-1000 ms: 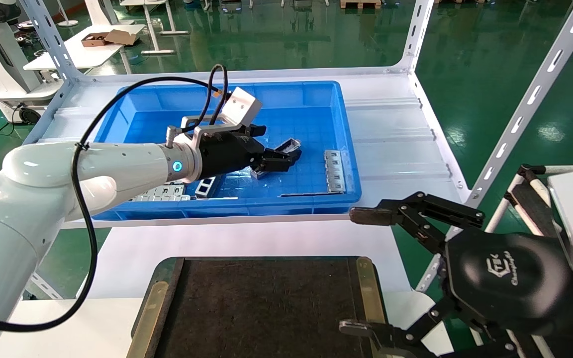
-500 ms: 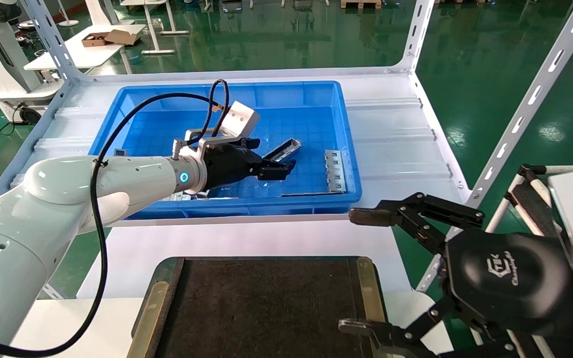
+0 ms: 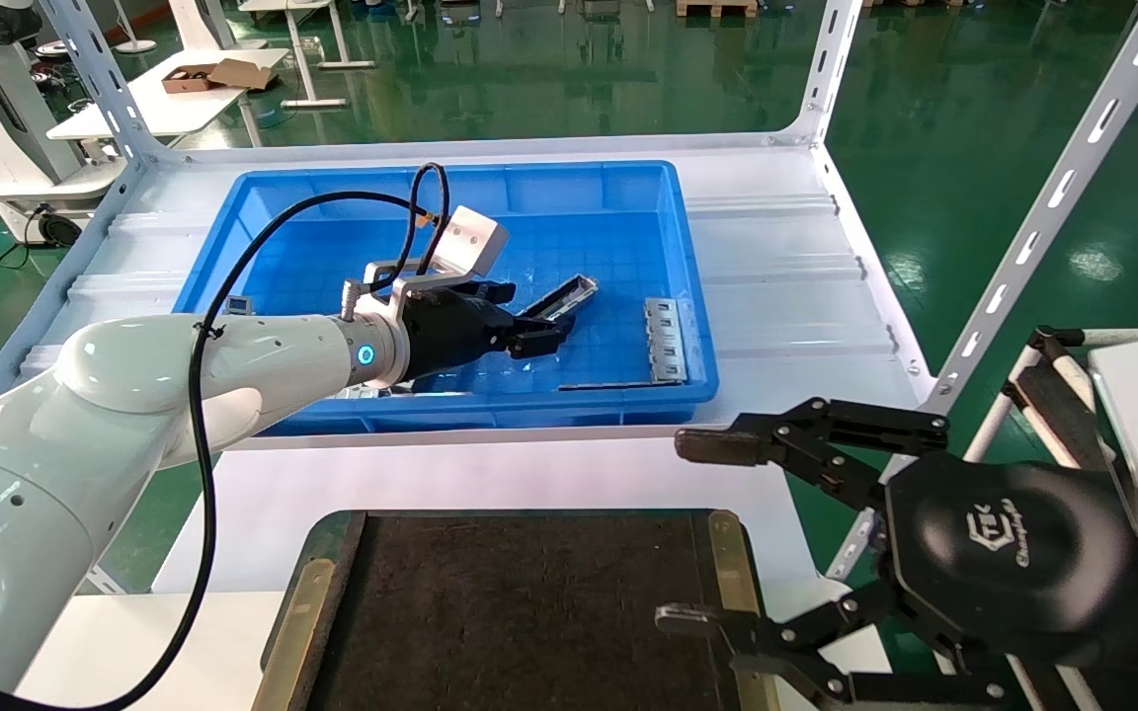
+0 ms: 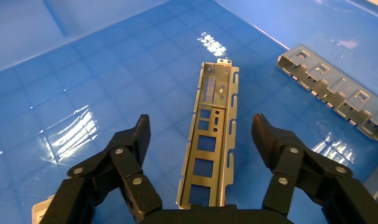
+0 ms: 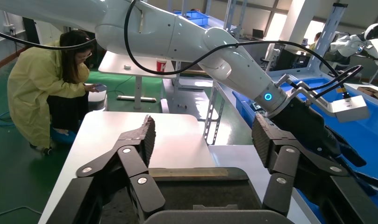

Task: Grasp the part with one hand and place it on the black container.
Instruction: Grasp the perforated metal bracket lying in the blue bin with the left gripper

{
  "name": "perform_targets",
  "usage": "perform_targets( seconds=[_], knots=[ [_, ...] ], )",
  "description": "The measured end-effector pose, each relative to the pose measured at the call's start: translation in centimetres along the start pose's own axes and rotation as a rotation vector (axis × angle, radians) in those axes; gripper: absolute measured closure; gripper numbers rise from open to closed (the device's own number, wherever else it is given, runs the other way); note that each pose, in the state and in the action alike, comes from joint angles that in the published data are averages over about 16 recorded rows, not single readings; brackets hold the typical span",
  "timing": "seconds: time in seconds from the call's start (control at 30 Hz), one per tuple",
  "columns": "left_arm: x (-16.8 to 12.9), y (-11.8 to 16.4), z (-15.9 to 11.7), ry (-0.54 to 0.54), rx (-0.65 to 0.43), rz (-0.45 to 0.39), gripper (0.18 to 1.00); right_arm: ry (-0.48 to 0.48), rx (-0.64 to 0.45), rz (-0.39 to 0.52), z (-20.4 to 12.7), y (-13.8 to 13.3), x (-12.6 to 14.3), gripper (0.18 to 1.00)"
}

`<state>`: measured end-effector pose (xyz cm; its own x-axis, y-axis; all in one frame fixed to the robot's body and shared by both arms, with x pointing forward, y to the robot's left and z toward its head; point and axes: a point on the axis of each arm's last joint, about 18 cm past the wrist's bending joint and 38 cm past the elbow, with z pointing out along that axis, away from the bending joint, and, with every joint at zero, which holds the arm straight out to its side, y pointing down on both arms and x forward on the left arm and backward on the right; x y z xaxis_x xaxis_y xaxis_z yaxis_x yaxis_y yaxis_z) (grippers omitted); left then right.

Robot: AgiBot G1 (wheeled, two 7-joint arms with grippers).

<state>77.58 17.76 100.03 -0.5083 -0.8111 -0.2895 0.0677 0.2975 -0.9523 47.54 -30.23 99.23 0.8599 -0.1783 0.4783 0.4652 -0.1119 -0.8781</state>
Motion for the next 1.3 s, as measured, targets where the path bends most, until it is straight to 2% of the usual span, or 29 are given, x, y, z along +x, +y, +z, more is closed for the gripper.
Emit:
perform_targets(
  seconds=[0.27, 0.6, 0.8, 0.93, 1.3],
  knots=[
    [0.0, 0.3, 0.0, 0.000, -0.007, -0.007, 0.483, 0.000, 0.000, 0.000, 0.0, 0.0, 0.0, 0.513],
    [0.3, 0.5, 0.1, 0.011, -0.009, -0.022, 0.719, 0.000, 0.000, 0.000, 0.0, 0.0, 0.0, 0.741],
    [0.5, 0.1, 0.1, 0.020, 0.008, -0.034, 0.803, 0.000, 0.000, 0.000, 0.0, 0.0, 0.0, 0.851],
    [0.6, -0.9, 0.0, 0.028, 0.033, -0.042, 0.820, 0.000, 0.000, 0.000, 0.0, 0.0, 0.0, 0.912],
    [0.4, -4.9, -1.7, 0.110, 0.136, -0.047, 0.830, 0.000, 0.000, 0.000, 0.0, 0.0, 0.0, 0.980]
  ],
)
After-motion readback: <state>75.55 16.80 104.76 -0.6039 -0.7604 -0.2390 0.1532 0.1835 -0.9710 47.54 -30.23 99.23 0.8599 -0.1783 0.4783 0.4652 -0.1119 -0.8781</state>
